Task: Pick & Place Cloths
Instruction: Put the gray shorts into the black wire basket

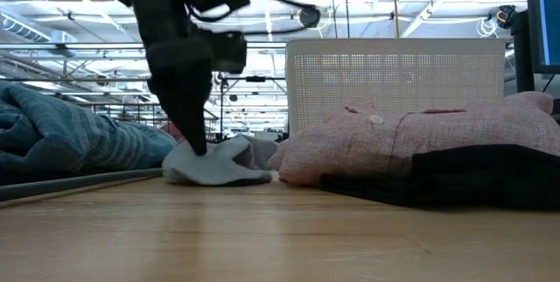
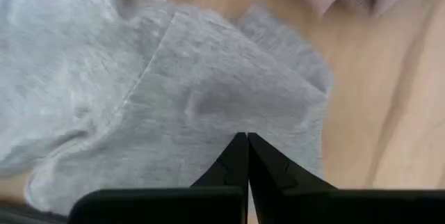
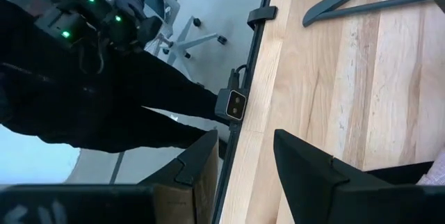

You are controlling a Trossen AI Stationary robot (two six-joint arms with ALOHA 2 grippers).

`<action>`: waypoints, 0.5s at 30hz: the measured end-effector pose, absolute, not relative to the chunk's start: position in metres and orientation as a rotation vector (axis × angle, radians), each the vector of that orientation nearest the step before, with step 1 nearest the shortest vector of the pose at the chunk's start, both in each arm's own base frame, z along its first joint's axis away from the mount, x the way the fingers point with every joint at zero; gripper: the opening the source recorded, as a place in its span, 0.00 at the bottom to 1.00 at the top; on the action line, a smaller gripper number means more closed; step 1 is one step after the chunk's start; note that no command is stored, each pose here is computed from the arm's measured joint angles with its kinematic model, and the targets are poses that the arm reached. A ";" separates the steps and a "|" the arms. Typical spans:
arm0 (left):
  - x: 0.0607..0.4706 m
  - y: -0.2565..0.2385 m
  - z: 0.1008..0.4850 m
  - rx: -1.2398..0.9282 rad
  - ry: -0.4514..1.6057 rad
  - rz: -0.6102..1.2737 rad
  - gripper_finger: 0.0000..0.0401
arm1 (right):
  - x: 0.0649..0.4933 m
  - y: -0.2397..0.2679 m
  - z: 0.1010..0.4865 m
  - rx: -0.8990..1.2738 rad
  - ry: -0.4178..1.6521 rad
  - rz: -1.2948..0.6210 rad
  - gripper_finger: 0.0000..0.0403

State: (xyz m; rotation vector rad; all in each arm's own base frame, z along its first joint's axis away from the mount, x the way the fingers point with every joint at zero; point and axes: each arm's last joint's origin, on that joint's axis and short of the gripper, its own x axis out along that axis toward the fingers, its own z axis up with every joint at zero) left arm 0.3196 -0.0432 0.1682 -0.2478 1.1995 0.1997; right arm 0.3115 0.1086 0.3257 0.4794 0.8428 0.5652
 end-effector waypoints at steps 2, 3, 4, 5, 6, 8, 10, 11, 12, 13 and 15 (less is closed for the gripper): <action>0.317 -0.046 0.175 -0.239 1.171 0.221 0.00 | 0.312 0.109 0.326 0.479 0.839 0.566 0.33; 0.316 -0.047 0.180 -0.230 1.148 0.237 0.00 | 0.312 0.109 0.326 0.479 0.835 0.568 0.33; 0.314 -0.048 0.186 -0.222 1.120 0.253 0.01 | 0.312 0.109 0.326 0.479 0.833 0.568 0.33; 0.312 -0.048 0.193 -0.222 1.090 0.264 0.01 | 0.312 0.109 0.327 0.479 0.832 0.569 0.33; 0.310 -0.049 0.200 -0.229 1.063 0.265 0.01 | 0.312 0.109 0.327 0.479 0.828 0.570 0.33; 0.306 -0.048 0.213 -0.248 1.019 0.258 0.01 | 0.313 0.109 0.327 0.479 0.822 0.573 0.33; 0.301 -0.047 0.224 -0.256 0.984 0.252 0.01 | 0.313 0.109 0.328 0.478 0.817 0.575 0.33; 0.299 -0.047 0.230 -0.261 0.961 0.249 0.01 | 0.313 0.109 0.328 0.479 0.816 0.576 0.33; 0.297 -0.046 0.235 -0.264 0.943 0.250 0.01 | 0.313 0.109 0.328 0.479 0.818 0.575 0.33; 0.295 -0.046 0.239 -0.264 0.932 0.251 0.01 | 0.313 0.109 0.328 0.479 0.817 0.575 0.33; 0.293 -0.045 0.245 -0.264 0.898 0.259 0.01 | 0.313 0.109 0.328 0.477 0.812 0.578 0.33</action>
